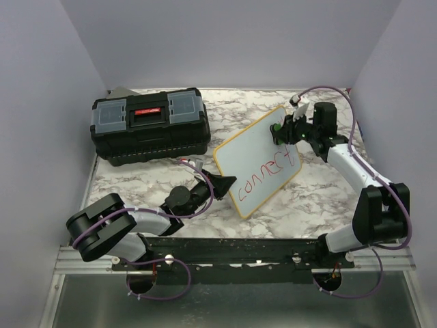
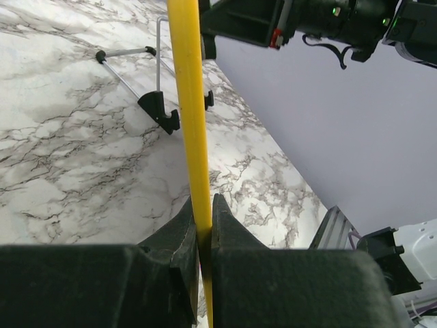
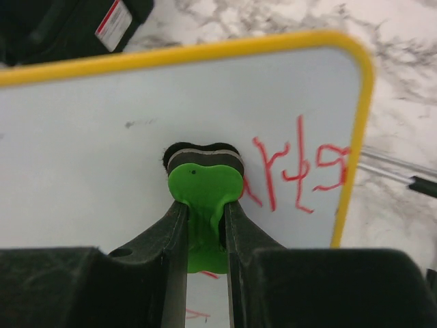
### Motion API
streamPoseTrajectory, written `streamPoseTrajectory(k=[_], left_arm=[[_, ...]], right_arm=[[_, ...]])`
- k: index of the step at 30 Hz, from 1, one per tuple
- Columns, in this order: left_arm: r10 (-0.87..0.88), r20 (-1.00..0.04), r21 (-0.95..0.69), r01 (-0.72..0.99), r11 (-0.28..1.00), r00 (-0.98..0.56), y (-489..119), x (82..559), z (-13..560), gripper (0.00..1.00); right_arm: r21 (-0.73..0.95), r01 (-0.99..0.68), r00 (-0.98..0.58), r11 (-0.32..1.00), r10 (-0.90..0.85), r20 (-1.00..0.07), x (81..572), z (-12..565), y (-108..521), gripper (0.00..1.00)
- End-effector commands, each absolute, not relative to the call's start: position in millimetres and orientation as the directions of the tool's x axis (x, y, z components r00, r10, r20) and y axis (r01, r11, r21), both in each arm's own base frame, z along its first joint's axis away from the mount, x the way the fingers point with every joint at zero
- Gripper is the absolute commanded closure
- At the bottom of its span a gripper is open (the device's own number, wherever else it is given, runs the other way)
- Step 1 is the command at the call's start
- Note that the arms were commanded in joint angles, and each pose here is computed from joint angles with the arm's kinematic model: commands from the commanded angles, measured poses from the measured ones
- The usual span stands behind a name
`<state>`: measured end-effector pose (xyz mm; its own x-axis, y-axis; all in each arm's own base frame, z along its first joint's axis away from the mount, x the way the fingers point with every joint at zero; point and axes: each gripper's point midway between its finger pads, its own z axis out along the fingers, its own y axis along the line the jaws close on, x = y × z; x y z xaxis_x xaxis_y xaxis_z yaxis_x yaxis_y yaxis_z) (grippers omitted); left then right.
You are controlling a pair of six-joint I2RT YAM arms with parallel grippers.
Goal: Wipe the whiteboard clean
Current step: Erase the whiteboard at the center of the board.
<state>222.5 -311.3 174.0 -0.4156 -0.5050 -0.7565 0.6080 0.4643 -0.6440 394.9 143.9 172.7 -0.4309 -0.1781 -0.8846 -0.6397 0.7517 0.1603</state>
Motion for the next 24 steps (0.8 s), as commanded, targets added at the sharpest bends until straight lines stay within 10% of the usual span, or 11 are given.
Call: streamPoseTrajectory(k=[1, 16, 24], left_arm=[[-0.47, -0.776, -0.602, 0.717, 0.352, -0.421, -326, 197, 193, 1.0], [-0.474, -0.774, -0.602, 0.72, 0.346, -0.42, -326, 196, 192, 1.0], [-0.469, -0.779, -0.598, 0.718, 0.356, -0.417, -324, 196, 192, 1.0]], right_arm=[[0.1, -0.437, -0.354, 0.894, -0.068, -0.933, 446, 206, 119, 0.99], [0.179, -0.781, -0.437, 0.598, -0.319, -0.841, 354, 135, 156, 0.99], [0.147, -0.543, -0.42, 0.827, -0.116, -0.9, 429, 184, 135, 0.99]])
